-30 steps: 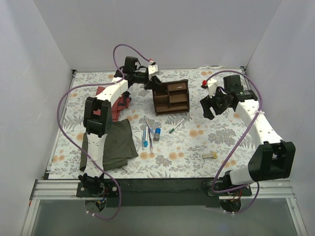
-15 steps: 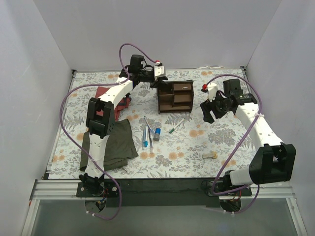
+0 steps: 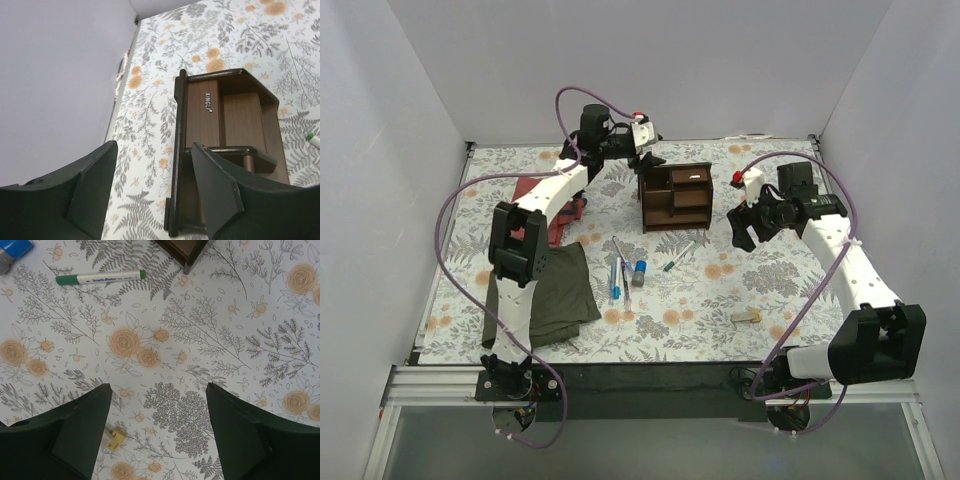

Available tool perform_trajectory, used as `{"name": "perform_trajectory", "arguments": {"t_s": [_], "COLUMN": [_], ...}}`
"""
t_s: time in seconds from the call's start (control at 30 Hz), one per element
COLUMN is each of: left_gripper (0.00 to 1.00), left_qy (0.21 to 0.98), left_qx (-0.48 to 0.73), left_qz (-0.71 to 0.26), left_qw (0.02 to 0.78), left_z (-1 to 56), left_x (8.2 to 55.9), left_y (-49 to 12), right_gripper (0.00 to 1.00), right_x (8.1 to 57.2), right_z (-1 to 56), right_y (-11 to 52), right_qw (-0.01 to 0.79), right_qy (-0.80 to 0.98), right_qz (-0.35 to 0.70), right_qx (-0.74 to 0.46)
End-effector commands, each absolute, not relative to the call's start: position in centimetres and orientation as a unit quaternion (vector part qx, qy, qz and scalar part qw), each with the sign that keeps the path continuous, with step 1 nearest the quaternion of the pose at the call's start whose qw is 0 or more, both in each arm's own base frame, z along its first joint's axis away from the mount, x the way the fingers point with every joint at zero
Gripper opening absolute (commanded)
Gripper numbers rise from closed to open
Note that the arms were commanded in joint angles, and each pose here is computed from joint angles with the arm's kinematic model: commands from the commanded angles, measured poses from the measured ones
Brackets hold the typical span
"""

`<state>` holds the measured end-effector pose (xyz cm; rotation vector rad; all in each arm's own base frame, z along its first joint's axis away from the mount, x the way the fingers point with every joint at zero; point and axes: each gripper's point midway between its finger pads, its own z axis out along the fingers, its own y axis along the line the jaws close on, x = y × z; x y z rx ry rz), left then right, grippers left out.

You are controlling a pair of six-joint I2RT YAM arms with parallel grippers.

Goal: Sort the stationery into containers
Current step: Move the storage box to the center of the board, then pick up the stationery from the center of the board.

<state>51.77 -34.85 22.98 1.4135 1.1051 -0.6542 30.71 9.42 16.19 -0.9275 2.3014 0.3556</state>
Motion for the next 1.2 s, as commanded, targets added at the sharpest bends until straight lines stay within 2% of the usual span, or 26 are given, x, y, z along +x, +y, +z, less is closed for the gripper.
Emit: {"name": "perform_trajectory", "arguments": {"t_s": [0.0,0.03,0.07,0.1,0.13,0.17,0.2,0.23,0.27,0.37,0.4,0.43,0.47,0.53,0.63,0.67,0.73,0.8,0.83,0.97,1.03,1.17], "left_gripper": [0.65,0.67,0.68,0.7,0.75,0.75,0.75,0.74,0.74,0.75,0.75,0.75,0.75,0.75,0.75,0.74,0.73,0.71,0.72,0.7,0.64,0.49], "left_qy": [0.418,0.448,0.491,0.54,0.568,0.622,0.663,0.684,0.757,0.827,0.821,0.831,0.817,0.833,0.841,0.846,0.861,0.884,0.897,0.903,0.9,0.901], "left_qx": [0.503,0.46,0.388,0.35,0.279,0.225,0.2,0.17,0.14,0.158,0.181,0.19,0.201,0.185,0.204,0.203,0.206,0.154,0.107,0.08,0.068,0.088], "left_qz": [-0.186,-0.193,-0.153,-0.147,-0.16,-0.142,-0.143,-0.151,-0.158,-0.143,-0.17,-0.177,-0.18,-0.16,-0.151,-0.153,-0.165,-0.153,-0.111,-0.132,-0.153,-0.2], "left_qw": [0.734,0.741,0.765,0.751,0.758,0.736,0.707,0.693,0.619,0.52,0.514,0.491,0.509,0.497,0.478,0.469,0.436,0.414,0.415,0.402,0.403,0.375], "left_z": [41.3,41.6,42.4,39.9,41.7,40.1,37.6,37.9,33.6,28.6,28.6,25.9,26.8,25.3,23.2,22.7,20.8,19.6,19.3,19.5,18.7,18.2], "left_x": [48.4,48.1,49.2,49.0,47.3,47.0,46.1,44.4,42.8,37.6,35.9,34.3,33.4,33.0,32.1,31.9,31.5,32.3,33.2,33.7,33.5,32.8], "left_y": [-29.7,-28.7,-26.1,-24.5,-22.4,-20.2,-19.1,-18.1,-17.6,-18.4,-19.1,-18.9,-18.5,-17.5,-17.0,-17.0,-17.6,-17.2,-15.5,-15.6,-16.1,-18.3], "right_gripper": [0.87,0.9,0.91,0.92,0.93,0.98,0.98,0.98,0.98,0.98,0.98,0.98,0.98,0.97,0.93,0.93,0.92,0.91,0.9,0.89,0.92,0.92], "right_x": [29.9,29.9,29.8,29.6,29.6,29.8,30.0,30.4,31.5,32.0,32.4,31.8,31.5,31.2,31.9,33.0,33.4,33.9,33.9,35.9,37.1,36.0], "right_z": [20.0,20.3,20.6,20.9,21.0,21.0,20.5,20.3,20.4,19.4,19.3,18.7,18.4,17.1,17.0,18.5,17.7,18.3,18.7,20.2,21.1,21.1], "right_y": [11.1,11.3,11.5,11.9,12.1,12.2,12.2,12.4,12.4,13.7,14.3,15.8,16.5,18.0,19.0,19.4,20.4,21.3,22.3,24.9,24.9,26.6], "right_qw": [0.38,0.389,0.395,0.401,0.403,0.408,0.403,0.404,0.416,0.417,0.424,0.415,0.407,0.377,0.338,0.346,0.316,0.315,0.314,0.329,0.339,0.323], "right_qy": [0.816,0.809,0.801,0.792,0.787,0.782,0.784,0.784,0.789,0.787,0.784,0.783,0.793,0.811,0.857,0.861,0.881,0.883,0.882,0.879,0.893,0.902], "right_qz": [0.168,0.17,0.173,0.182,0.183,0.183,0.181,0.17,0.154,0.134,0.132,0.144,0.158,0.167,0.192,0.196,0.221,0.243,0.254,0.254,0.245,0.256], "right_qx": [-0.401,-0.406,-0.414,-0.423,-0.429,-0.434,-0.435,-0.44,-0.426,-0.435,-0.434,-0.44,-0.426,-0.416,-0.339,-0.319,-0.275,-0.251,-0.242,-0.233,-0.166,-0.13]}}
